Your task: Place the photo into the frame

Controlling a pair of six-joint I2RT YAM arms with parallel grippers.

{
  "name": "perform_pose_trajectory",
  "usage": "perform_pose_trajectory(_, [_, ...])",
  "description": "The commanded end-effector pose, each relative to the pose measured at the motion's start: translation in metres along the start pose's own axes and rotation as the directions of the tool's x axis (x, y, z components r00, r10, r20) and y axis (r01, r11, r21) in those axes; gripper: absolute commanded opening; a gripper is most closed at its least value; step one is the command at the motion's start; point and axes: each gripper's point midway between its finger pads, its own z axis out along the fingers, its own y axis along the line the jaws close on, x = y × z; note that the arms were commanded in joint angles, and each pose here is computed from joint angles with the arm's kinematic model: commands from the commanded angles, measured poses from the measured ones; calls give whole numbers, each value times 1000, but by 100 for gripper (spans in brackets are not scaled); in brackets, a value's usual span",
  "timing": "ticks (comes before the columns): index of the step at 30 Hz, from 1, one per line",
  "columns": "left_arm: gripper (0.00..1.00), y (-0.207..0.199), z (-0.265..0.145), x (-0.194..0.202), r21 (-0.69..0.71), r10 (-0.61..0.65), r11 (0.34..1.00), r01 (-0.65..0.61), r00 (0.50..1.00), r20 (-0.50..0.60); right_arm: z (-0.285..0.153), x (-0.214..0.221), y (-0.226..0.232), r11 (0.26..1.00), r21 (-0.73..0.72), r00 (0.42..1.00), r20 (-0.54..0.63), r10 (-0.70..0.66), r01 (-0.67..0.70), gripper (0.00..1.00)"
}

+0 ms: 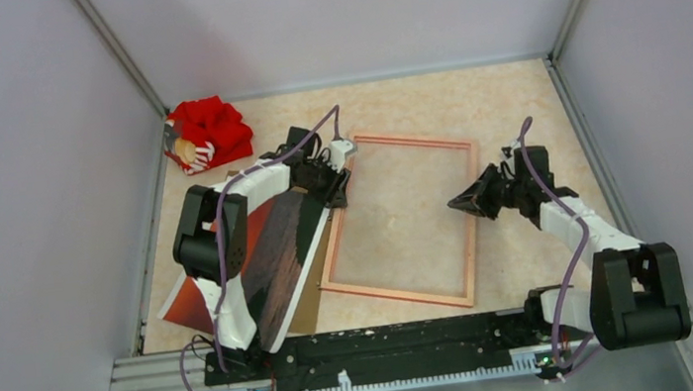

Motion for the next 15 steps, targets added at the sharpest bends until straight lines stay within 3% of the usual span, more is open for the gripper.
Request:
perform_pose_trajectory(1, [51,-5,-8,-11,2,42,999,-42,998,36,-1,1,8,999,-43,1000,-15,-26,25,0])
perform_pose_trajectory(15, [51,-10,-16,-22,31,31,999,-32,998,48,-4,-9,-5,1000,-12,1000,5,-20,20,0])
